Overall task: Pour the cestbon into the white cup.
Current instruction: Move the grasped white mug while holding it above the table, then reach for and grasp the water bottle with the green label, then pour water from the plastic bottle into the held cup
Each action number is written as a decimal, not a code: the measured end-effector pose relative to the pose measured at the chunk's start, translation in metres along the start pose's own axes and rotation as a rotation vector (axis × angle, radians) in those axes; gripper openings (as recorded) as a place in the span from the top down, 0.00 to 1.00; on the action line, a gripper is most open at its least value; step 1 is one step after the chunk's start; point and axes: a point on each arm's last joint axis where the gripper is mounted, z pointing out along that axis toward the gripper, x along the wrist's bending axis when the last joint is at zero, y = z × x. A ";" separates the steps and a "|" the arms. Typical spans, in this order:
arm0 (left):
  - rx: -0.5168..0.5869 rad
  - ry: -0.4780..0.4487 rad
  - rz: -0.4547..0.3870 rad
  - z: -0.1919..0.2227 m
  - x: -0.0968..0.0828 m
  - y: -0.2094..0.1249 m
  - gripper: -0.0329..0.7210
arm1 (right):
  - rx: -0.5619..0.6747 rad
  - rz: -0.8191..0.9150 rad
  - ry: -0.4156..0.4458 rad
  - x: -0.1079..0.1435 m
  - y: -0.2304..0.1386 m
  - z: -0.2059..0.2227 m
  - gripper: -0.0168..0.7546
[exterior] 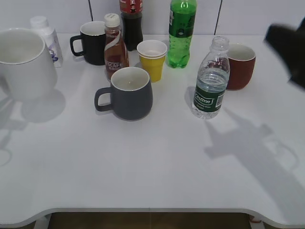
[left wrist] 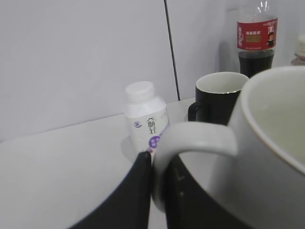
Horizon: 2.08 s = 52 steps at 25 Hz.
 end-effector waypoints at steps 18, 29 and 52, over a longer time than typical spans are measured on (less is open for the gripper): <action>0.061 -0.232 0.051 -0.004 -0.039 0.001 0.91 | 0.190 0.002 -0.046 -0.011 -0.124 0.084 0.17; 0.123 -0.354 0.083 -0.008 -0.069 -0.002 0.91 | 0.214 0.025 -0.072 -0.014 -0.144 0.149 0.38; 0.219 -0.494 0.079 -0.004 -0.120 0.027 0.91 | 0.124 -1.166 0.348 0.063 -0.020 0.147 0.38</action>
